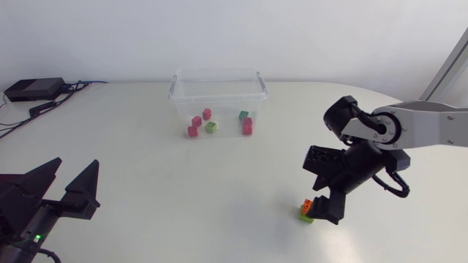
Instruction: Place the duplo bricks in the container
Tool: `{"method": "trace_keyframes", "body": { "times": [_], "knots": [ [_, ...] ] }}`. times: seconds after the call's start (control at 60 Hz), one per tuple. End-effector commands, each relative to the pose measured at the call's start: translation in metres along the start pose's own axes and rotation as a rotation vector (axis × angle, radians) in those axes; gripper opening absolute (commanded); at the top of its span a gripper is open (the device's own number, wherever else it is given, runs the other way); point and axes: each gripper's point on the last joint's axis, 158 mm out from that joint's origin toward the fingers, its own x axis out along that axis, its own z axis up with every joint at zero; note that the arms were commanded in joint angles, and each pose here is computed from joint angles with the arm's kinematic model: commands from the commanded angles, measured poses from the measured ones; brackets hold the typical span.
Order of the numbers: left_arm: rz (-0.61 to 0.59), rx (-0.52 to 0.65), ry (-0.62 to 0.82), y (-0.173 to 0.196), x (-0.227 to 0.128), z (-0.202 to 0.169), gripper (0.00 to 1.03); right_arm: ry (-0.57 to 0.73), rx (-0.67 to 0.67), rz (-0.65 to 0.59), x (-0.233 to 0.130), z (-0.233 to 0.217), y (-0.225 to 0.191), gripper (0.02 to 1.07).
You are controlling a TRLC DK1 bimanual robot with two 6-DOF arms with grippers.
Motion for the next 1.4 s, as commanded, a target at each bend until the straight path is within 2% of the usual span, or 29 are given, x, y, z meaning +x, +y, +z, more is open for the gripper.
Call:
{"method": "trace_keyframes", "body": {
  "times": [0.0,0.233,0.433,0.467,0.5,0.55,0.583,0.733,0.9,1.067,1.383],
  "knots": [
    [-0.003,-0.024,-0.007,0.000,0.000,-0.004,0.99,0.046,-0.045,0.004,0.007,-0.001,-0.004,1.03],
    [-0.003,-0.024,-0.009,0.000,0.000,-0.003,0.99,0.107,-0.059,-0.001,0.033,-0.011,-0.013,1.01],
    [-0.003,-0.024,-0.009,0.000,0.000,-0.003,0.99,0.146,-0.080,0.040,0.049,-0.025,-0.002,0.83],
    [-0.005,-0.024,-0.009,0.000,0.000,-0.003,0.99,0.149,-0.084,0.044,0.051,-0.026,-0.001,0.77],
    [-0.003,-0.024,-0.009,0.000,0.000,-0.003,0.99,0.153,-0.098,0.050,0.053,-0.029,0.002,0.64],
    [-0.003,-0.024,-0.007,0.000,0.000,-0.004,0.99,0.131,-0.111,0.036,0.055,-0.025,0.002,0.37],
    [-0.003,-0.024,-0.009,0.000,0.000,-0.003,0.99,0.111,-0.108,0.026,0.054,-0.020,0.000,0.30],
    [-0.003,-0.024,-0.009,0.000,0.000,-0.003,0.99,0.106,-0.106,0.018,0.048,-0.021,0.002,0.28],
    [-0.003,-0.024,-0.007,0.000,0.000,-0.004,0.99,0.010,-0.100,-0.073,-0.008,0.010,-0.010,0.27],
    [-0.003,-0.024,-0.007,0.000,0.000,-0.004,0.99,-0.154,-0.076,-0.158,-0.066,0.076,-0.030,0.27],
    [-0.003,-0.024,-0.007,0.000,0.000,-0.004,0.99,-0.384,-0.003,-0.234,-0.102,0.187,-0.071,0.27]
  ]
}}
